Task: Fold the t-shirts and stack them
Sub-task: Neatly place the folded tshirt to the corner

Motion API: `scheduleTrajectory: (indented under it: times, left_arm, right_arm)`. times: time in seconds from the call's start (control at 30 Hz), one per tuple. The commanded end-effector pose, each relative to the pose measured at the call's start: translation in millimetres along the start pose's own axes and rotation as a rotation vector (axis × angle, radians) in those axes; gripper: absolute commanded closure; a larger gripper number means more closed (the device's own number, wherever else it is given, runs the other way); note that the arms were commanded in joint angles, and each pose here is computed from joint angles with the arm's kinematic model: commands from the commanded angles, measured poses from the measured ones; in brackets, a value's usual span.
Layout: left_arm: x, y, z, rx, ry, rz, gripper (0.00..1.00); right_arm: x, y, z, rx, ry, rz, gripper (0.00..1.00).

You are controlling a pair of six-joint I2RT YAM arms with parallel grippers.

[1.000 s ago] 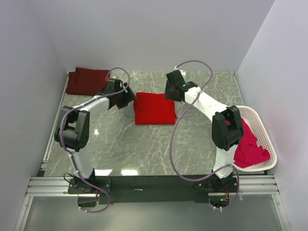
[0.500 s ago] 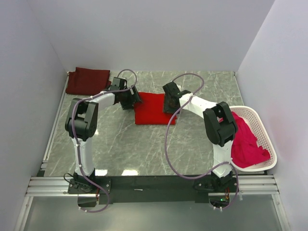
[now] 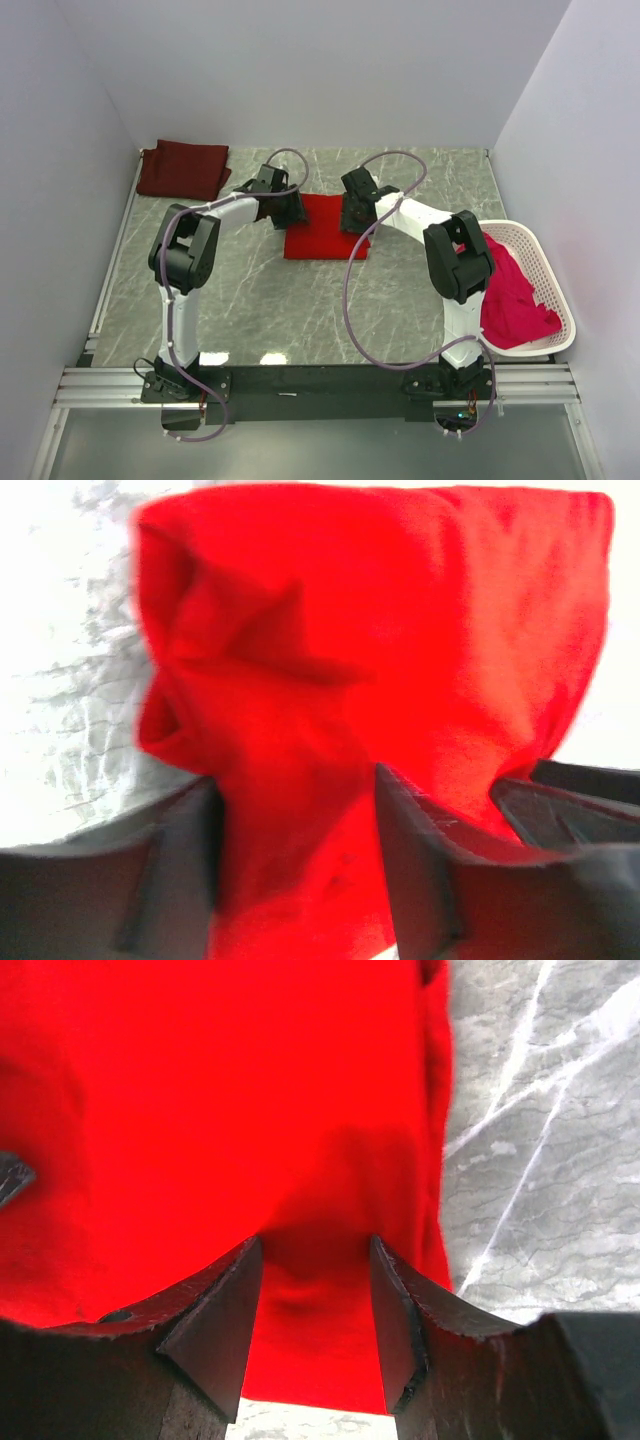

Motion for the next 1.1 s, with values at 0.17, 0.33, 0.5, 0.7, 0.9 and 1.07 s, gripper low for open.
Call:
scheduleTrajectory:
  times: [0.17, 0.33, 0.5, 0.7, 0.9, 1.07]
  left_arm:
    - [26.3, -11.3, -6.0, 0.023, -0.037, 0.263, 0.99]
    - [2.0, 6.6, 44.3, -0.170, -0.147, 0.358, 1.00]
    - [-1.9, 28.8, 94.8, -0.308, -0.269, 0.468, 1.00]
    - [-1.9, 67.0, 161.1, -0.461, -0.337, 0.509, 1.00]
    - [10.9, 94.9, 210.6, -0.513, -0.401, 0.506, 1.00]
    - [26.0, 111.4, 245.2, -0.551, -0.433, 0.534, 1.00]
  right_arm:
    - [8.5, 8.4, 22.8, -0.050, -0.012, 0.064, 0.46]
    - [8.2, 56.5, 46.4, -0.141, -0.025, 0.088, 0.40]
    - [4.9, 110.6, 56.9, -0.236, -0.056, 0.112, 0.40]
    - [-1.9, 136.3, 54.5, -0.287, -0.053, 0.111, 0.40]
    - [-3.1, 137.7, 51.7, -0.291, -0.045, 0.108, 0.40]
    - [0.6, 135.1, 50.6, -0.287, -0.048, 0.139, 0.40]
Point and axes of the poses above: each gripper's point midway between its finger pads, its own y axis back along the fingers, its own x axis along the line the jaws close on, z = x × y, the point moved 7 cm from there along y, back along the fingers, and after that the axes turned 14 degrees about y, right-handed, at the moved point
